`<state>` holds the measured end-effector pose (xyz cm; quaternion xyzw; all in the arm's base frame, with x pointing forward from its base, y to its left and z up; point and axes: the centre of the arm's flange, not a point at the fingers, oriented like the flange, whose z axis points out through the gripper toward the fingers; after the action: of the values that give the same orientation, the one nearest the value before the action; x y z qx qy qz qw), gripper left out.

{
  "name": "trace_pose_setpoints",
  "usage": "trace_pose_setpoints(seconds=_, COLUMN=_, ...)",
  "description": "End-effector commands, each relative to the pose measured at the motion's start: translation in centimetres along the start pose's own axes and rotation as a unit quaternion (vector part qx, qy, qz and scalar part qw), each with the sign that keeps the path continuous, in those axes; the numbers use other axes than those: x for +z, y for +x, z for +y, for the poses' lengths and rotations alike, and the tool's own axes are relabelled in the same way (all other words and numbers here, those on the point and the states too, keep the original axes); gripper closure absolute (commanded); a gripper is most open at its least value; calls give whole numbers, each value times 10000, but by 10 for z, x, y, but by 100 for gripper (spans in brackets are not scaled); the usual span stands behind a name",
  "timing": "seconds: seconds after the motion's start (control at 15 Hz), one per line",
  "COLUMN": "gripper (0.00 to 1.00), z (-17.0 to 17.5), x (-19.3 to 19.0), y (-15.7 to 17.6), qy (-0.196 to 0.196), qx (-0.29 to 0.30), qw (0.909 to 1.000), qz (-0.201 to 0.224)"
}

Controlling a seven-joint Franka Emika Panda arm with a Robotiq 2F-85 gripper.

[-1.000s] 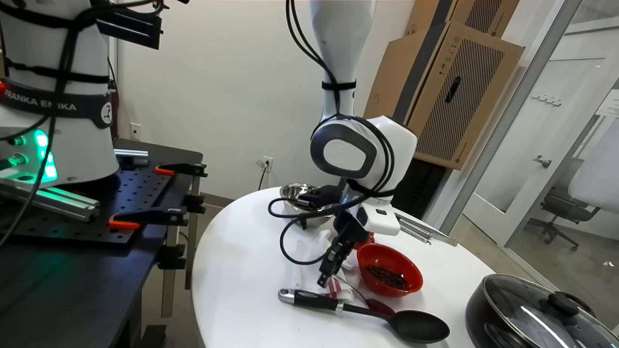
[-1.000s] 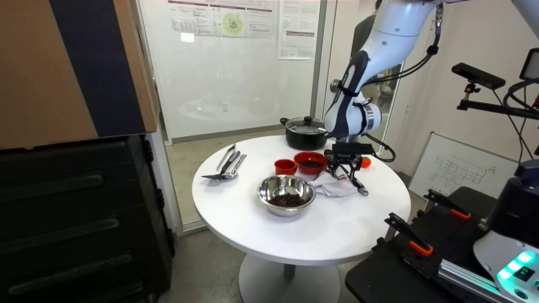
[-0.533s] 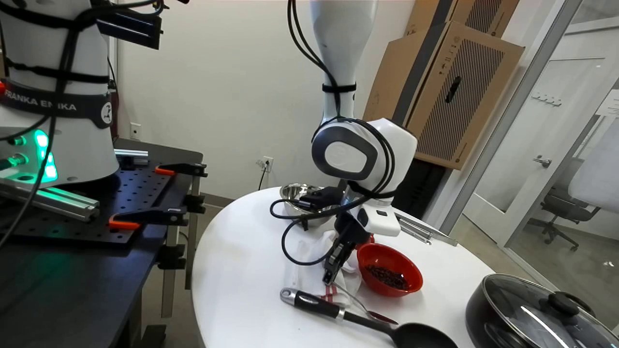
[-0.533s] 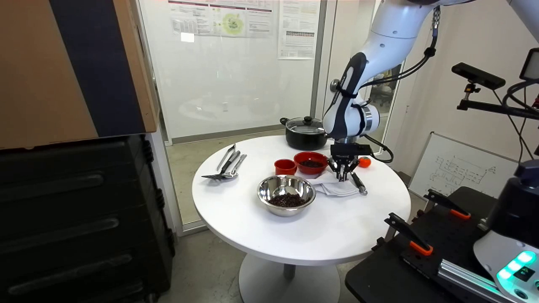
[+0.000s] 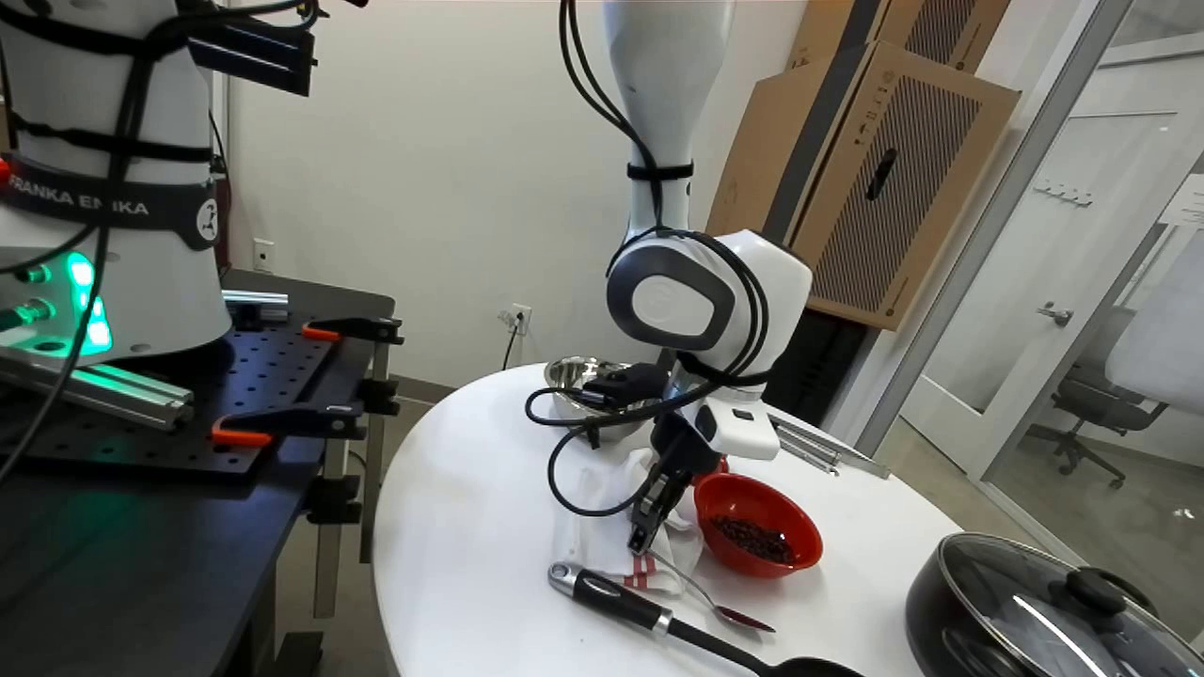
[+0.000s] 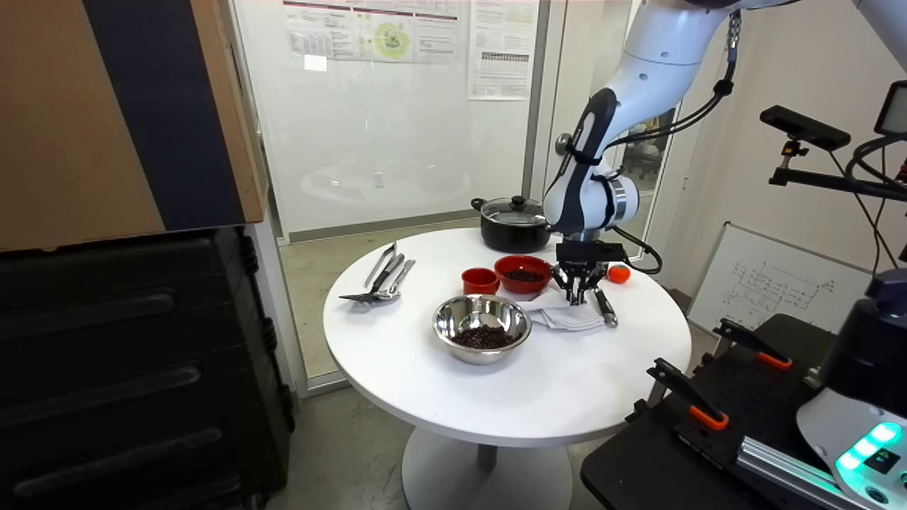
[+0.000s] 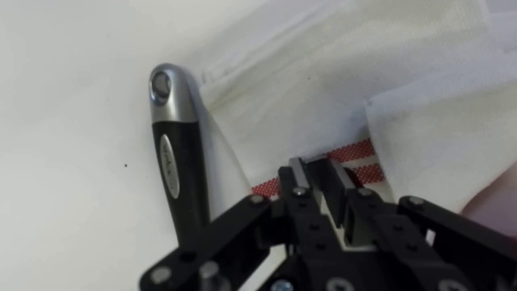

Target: Use the silver spoon to stir the contents in the red bowl

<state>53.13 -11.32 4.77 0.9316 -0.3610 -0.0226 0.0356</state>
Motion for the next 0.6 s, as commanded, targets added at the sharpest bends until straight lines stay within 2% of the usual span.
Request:
trace_pose_setpoints(seconds=0.0, gripper=96, z=-1, x=-2, y=2, qy=30, qx=100, qw=9999, qz=34)
trace_pose_setpoints(seconds=0.53, gripper=96, z=11, x=-36, y=-10, qy=300, qx=-24, qw=9991, qz=309)
